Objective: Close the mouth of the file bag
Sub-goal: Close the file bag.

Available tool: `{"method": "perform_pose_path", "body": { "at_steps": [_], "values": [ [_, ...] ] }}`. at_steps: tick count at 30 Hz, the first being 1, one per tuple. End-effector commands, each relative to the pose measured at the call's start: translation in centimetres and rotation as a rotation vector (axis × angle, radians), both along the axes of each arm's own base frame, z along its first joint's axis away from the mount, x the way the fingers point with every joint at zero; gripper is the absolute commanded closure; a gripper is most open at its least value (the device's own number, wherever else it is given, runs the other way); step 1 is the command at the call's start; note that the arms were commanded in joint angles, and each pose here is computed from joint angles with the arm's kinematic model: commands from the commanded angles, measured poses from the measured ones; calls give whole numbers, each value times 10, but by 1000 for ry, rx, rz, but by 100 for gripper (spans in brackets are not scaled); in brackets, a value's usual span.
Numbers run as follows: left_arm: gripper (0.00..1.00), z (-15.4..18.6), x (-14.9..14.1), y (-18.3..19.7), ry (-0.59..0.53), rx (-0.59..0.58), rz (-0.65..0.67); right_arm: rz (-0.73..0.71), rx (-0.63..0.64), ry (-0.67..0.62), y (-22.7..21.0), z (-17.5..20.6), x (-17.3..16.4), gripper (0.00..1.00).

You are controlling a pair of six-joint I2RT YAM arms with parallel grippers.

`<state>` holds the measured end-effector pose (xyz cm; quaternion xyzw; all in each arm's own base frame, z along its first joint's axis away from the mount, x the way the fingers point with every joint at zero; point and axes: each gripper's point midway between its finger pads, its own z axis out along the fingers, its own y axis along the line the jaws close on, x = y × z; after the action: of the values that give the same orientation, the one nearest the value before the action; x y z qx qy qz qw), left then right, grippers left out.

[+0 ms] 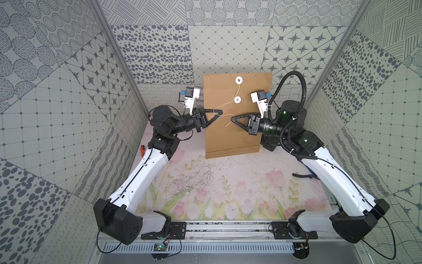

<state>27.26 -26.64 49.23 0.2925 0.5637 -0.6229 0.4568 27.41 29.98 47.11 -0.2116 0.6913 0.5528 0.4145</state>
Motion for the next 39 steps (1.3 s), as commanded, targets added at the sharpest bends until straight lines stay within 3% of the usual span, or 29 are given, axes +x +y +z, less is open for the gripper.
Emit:
{"method": "perform_pose_path", "body": {
  "at_steps": [1,23,39],
  "values": [
    [100,7,-24,3,-119,30,-84,-27,5,-10,-9,7,1,100],
    [100,-18,-38,2,-165,123,-152,-194,-39,89,-63,-19,21,100],
    [100,-13,-44,5,-177,103,-179,-299,-51,152,-90,-44,39,100]
  ]
}}
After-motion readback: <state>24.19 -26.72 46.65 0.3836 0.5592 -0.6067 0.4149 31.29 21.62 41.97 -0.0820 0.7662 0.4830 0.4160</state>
